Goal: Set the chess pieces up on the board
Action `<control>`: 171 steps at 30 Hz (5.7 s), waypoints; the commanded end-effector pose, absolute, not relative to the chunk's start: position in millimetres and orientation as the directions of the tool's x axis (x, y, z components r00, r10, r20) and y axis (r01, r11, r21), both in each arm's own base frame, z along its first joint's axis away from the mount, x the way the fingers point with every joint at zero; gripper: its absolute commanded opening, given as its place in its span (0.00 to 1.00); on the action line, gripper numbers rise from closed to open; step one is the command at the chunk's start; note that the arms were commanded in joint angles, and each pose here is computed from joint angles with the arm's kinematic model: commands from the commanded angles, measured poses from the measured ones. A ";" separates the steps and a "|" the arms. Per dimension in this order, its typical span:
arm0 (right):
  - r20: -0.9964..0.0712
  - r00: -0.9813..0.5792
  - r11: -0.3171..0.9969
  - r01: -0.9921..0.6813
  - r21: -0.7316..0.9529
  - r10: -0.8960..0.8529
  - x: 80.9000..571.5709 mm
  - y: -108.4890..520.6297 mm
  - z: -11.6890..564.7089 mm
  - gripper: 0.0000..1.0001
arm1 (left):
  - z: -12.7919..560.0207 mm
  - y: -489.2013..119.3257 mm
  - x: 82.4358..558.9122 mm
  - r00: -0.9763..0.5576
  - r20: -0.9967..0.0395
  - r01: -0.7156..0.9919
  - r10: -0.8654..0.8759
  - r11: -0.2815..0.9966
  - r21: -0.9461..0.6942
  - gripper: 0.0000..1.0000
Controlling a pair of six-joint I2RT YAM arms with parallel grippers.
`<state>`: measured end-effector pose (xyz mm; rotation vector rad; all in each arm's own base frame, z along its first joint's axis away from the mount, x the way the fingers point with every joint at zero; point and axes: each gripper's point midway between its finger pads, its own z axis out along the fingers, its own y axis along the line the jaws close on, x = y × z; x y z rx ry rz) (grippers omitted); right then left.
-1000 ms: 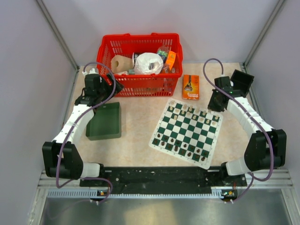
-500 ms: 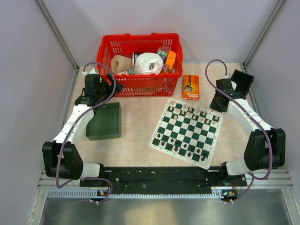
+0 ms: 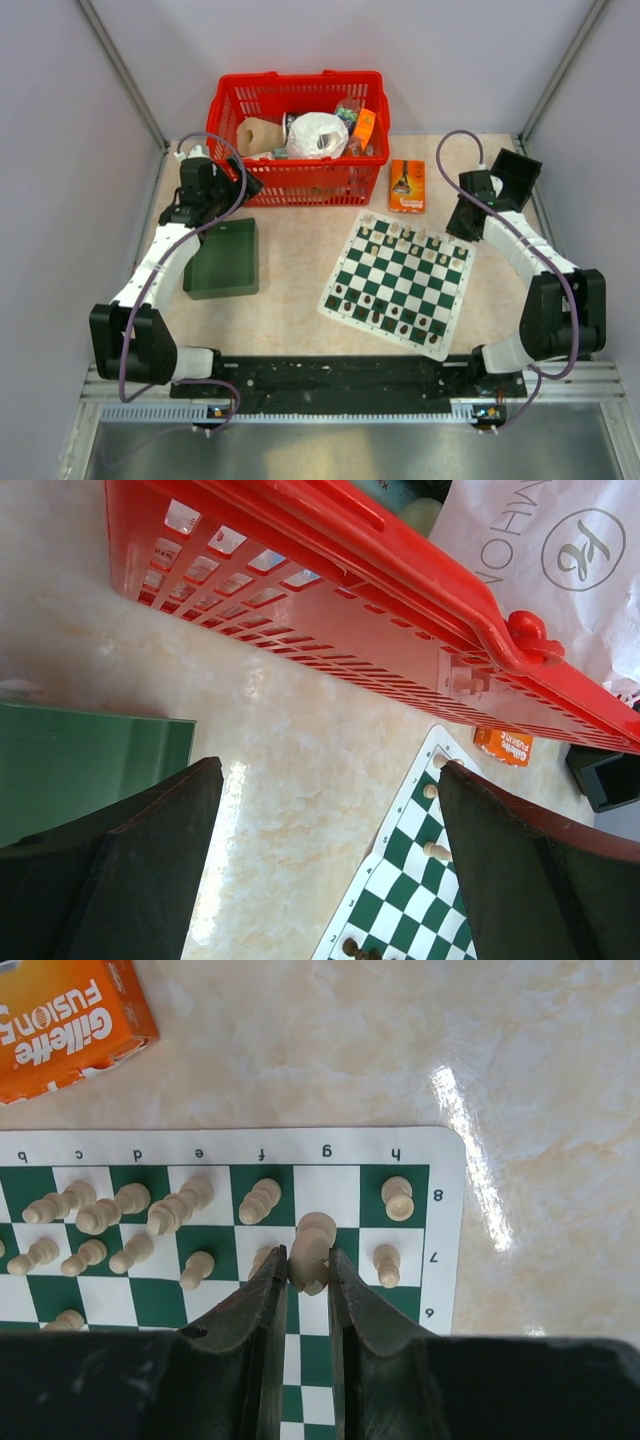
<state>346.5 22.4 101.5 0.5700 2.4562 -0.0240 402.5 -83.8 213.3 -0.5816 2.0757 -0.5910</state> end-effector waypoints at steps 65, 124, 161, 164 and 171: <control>-0.660 -0.651 0.921 0.342 0.186 0.375 373.1 27.1 128.6 0.46 | 230.5 -72.9 404.1 -0.446 -0.667 -0.180 -0.597 0.790 -0.587 0.94; -0.561 -0.828 0.976 -0.111 0.185 0.013 351.5 235.7 84.2 0.42 | 225.1 -66.5 394.2 -0.445 -0.688 -0.185 -0.574 0.810 -0.556 0.94; -0.498 -0.866 0.982 -0.120 0.142 -0.034 346.9 234.5 60.1 0.34 | 219.0 -65.9 394.6 -0.454 -0.673 -0.200 -0.583 0.803 -0.561 0.94; -0.501 -0.865 0.983 -0.118 0.143 -0.031 347.3 235.0 60.1 0.32 | 217.2 -66.1 395.0 -0.459 -0.673 -0.200 -0.580 0.805 -0.558 0.94; -0.504 -0.863 0.983 -0.122 0.140 -0.035 346.8 234.1 60.5 0.28 | 217.6 -65.8 394.5 -0.457 -0.673 -0.201 -0.582 0.804 -0.559 0.94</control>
